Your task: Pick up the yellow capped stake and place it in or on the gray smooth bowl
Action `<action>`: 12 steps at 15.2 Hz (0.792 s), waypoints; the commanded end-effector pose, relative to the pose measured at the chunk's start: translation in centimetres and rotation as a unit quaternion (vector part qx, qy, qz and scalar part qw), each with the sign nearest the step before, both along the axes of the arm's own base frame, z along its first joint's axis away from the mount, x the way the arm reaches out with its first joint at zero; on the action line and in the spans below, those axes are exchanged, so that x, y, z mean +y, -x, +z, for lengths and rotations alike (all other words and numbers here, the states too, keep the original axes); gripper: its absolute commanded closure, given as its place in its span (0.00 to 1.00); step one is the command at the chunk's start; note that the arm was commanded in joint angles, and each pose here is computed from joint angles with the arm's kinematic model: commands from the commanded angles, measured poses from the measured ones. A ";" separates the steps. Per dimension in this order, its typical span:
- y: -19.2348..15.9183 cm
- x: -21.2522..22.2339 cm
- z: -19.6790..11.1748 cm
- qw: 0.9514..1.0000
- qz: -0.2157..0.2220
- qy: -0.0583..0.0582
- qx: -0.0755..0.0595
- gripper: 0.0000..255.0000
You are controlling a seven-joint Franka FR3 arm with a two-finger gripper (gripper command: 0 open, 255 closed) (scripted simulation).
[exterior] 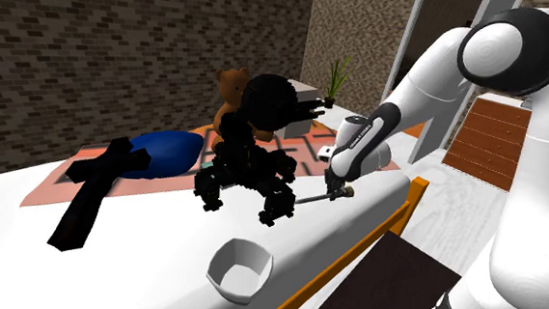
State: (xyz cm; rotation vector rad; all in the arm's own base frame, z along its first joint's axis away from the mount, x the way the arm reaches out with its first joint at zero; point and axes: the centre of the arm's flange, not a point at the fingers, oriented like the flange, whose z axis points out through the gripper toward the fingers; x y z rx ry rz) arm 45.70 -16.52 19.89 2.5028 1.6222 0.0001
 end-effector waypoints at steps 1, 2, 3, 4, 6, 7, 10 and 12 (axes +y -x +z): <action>-0.1 0.0 1.0 1.000 0.000 0.000 0.000 1.00; -0.1 0.0 1.6 1.000 0.000 0.000 0.000 1.00; -0.1 0.0 2.1 1.000 0.000 0.000 0.000 1.00; -0.1 0.0 2.6 1.000 0.000 0.000 0.000 1.00; -0.1 0.0 3.7 1.000 0.000 0.000 0.000 1.00; -0.1 0.0 4.2 1.000 0.000 0.000 0.000 1.00; 0.0 2.7 4.4 1.000 0.000 0.000 0.000 1.00; 0.1 5.3 4.4 1.000 0.000 0.000 0.000 1.00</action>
